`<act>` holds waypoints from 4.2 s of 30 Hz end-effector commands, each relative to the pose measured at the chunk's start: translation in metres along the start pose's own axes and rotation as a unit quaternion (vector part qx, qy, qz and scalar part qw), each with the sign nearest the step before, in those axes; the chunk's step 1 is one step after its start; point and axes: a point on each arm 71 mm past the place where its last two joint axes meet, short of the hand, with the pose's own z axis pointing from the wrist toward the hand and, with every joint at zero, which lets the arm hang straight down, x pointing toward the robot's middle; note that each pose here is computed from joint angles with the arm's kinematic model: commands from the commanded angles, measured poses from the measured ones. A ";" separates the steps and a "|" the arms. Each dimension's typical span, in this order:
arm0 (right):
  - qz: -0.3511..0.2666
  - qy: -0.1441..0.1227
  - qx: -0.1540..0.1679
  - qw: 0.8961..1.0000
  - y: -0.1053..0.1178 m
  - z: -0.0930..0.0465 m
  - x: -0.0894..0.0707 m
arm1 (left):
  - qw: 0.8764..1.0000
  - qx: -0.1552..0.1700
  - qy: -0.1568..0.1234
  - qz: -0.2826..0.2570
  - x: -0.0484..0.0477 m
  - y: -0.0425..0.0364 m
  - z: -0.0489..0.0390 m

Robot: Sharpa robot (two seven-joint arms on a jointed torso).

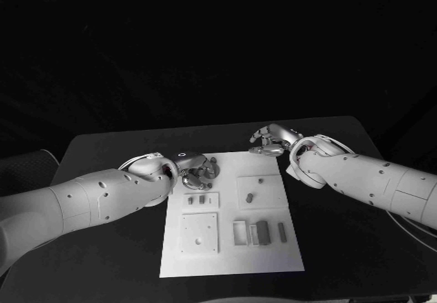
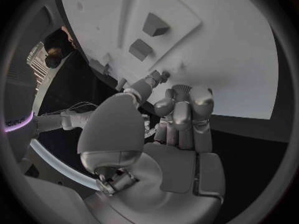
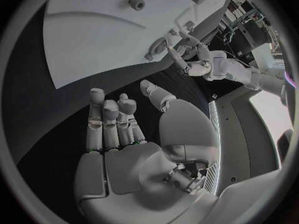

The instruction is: Assemble the parts on the task board

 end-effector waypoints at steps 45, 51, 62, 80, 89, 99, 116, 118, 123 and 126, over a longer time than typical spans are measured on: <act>0.001 0.003 -0.005 1.000 0.002 0.000 0.001 | 0.998 0.022 0.015 0.049 0.0061 -0.0068 0.0040; 0.001 0.004 -0.005 1.000 0.002 0.000 0.001 | 0.998 0.022 0.015 0.050 0.0066 -0.0061 0.0040; 0.001 0.004 -0.005 1.000 0.002 0.000 0.001 | 0.998 0.021 0.009 0.052 0.0075 -0.0060 0.0044; 0.001 0.004 -0.005 1.000 0.002 0.000 0.001 | 0.999 0.024 0.012 0.047 0.0081 -0.0076 0.0051; 0.001 0.005 -0.005 1.000 0.002 0.000 0.002 | 0.999 0.024 0.010 0.048 0.0080 -0.0076 0.0049; 0.001 0.005 -0.006 1.000 0.002 0.000 0.002 | 0.998 0.024 0.010 0.050 0.0081 -0.0082 0.0051; 0.000 0.005 -0.005 1.000 0.002 0.000 0.001 | 0.998 0.025 0.008 0.052 0.0079 -0.0076 0.0040; 0.001 0.005 -0.006 1.000 0.002 0.000 0.001 | 0.998 0.026 0.007 0.052 0.0077 -0.0082 0.0040; 0.001 0.005 -0.006 1.000 0.002 0.000 0.001 | 0.998 0.028 0.005 0.052 0.0076 -0.0093 0.0041; 0.001 0.005 -0.006 1.000 0.002 0.000 0.001 | 0.998 0.029 0.000 0.052 0.0070 -0.0095 0.0039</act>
